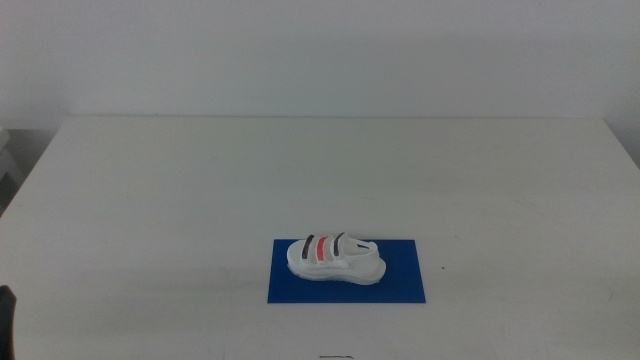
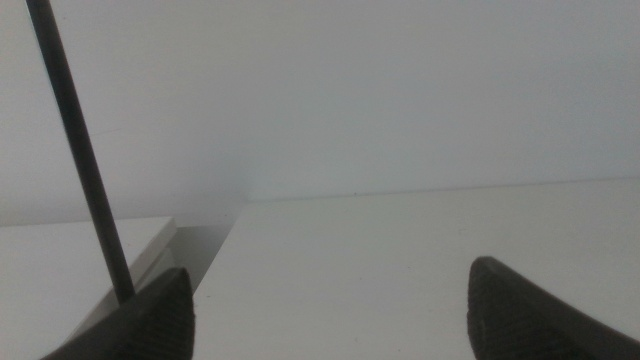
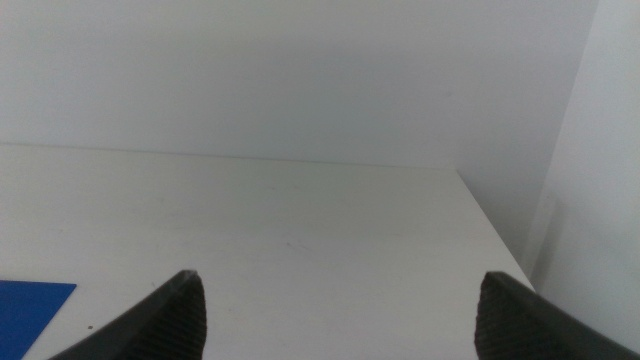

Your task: Use one arm to grab the shoe from the table and place it on the mat.

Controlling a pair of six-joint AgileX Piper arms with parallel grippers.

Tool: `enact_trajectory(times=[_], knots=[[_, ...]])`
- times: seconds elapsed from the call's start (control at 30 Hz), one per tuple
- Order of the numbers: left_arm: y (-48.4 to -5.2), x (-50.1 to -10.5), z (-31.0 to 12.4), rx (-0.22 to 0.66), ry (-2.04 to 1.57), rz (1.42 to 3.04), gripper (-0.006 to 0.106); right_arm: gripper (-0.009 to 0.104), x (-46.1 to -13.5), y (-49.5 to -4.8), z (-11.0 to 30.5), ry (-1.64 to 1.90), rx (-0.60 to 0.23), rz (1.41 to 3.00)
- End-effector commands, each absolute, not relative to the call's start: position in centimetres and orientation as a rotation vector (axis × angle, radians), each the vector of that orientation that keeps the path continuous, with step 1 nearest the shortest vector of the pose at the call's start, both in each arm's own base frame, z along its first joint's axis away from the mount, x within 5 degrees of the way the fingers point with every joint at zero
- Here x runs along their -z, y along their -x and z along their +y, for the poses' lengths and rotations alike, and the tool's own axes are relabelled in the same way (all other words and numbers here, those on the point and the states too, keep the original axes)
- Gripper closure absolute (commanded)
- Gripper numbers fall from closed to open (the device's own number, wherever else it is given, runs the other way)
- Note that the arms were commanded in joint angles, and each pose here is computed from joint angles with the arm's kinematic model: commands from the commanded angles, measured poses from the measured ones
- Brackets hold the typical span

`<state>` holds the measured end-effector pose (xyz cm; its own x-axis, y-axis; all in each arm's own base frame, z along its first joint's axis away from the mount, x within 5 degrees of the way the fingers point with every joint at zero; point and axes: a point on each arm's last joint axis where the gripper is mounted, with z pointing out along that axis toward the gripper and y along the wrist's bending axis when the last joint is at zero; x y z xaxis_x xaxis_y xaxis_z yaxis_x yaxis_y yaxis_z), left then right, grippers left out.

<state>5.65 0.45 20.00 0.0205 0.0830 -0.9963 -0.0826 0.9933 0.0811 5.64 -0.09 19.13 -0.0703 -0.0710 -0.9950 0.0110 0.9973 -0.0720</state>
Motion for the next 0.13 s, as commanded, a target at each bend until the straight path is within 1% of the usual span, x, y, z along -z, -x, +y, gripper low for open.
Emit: enact_trajectory(times=[0.0, 0.1], knots=[[-5.4, -20.95, 0.41, -0.11, 0.01, 1.44, 0.007, 0.001, -20.56, -5.43, -0.08, 0.054, 0.08, 1.526], [-5.4, -20.95, 0.41, -0.11, 0.01, 1.44, 0.007, 0.001, -20.56, -5.43, -0.08, 0.054, 0.08, 1.526]])
